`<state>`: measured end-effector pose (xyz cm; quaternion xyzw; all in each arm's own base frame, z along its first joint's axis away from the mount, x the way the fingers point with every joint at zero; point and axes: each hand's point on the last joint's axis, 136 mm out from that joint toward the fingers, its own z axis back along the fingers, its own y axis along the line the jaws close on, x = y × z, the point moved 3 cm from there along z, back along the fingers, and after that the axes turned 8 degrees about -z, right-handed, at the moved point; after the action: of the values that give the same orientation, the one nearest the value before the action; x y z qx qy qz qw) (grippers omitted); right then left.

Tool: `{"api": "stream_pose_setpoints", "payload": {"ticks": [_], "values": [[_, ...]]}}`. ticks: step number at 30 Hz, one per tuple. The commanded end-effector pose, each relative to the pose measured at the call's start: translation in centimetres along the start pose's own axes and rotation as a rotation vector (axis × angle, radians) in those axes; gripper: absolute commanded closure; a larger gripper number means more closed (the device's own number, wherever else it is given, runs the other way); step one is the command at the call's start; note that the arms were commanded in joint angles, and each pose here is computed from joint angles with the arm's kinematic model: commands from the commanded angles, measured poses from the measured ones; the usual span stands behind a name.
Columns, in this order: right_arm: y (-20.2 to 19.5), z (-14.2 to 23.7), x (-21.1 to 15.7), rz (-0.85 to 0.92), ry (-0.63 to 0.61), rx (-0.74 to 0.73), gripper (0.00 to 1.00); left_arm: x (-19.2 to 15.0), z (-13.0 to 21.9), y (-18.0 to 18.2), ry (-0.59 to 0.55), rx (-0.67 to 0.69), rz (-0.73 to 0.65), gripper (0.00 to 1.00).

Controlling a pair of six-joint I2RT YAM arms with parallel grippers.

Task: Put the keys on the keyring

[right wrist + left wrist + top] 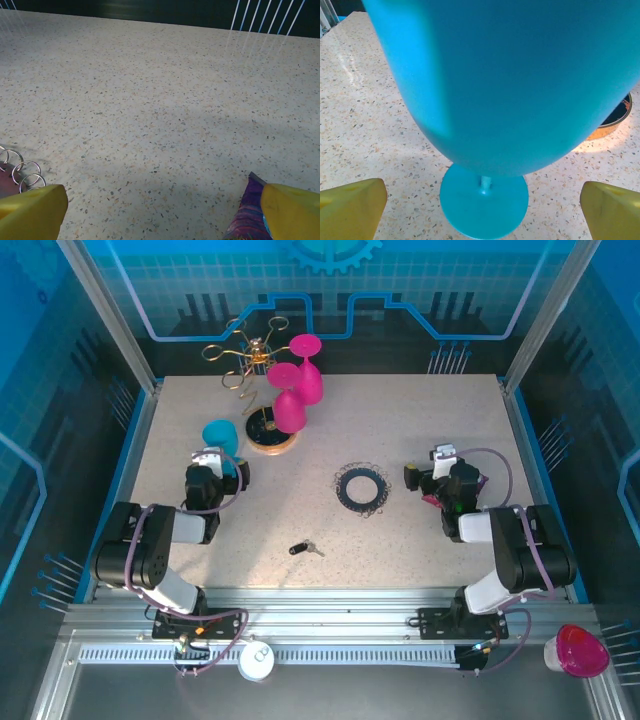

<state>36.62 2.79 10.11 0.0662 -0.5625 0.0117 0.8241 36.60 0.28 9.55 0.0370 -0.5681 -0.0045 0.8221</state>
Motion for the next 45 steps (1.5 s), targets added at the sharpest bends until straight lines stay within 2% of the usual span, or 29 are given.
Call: {"api": "stream_pose_setpoints", "payload": {"ticks": [1, 36, 39, 42, 45], "values": [[0.1, -0.3, 0.8, 0.009, -0.023, -0.001, 0.00, 1.1, 0.0, -0.3, -0.032, -0.018, -0.009, 0.01], [0.1, -0.2, 0.8, 0.006, -0.027, 0.006, 0.00, 1.1, 0.0, -0.3, -0.032, -0.019, -0.007, 0.01], [0.5, 1.0, 1.0, 0.019, -0.090, 0.024, 0.00, 1.6, 1.2, 0.1, -0.088, 0.002, -0.001, 0.01], [0.0, 3.5, 1.9, 0.017, -0.185, -0.057, 0.00, 2.8, 3.1, 0.6, -0.120, 0.025, 0.011, 0.01], [-0.1, 5.6, 3.2, 0.011, -0.200, -0.101, 0.00, 4.5, 4.9, 0.7, -0.143, 0.018, -0.004, 0.01]]}}
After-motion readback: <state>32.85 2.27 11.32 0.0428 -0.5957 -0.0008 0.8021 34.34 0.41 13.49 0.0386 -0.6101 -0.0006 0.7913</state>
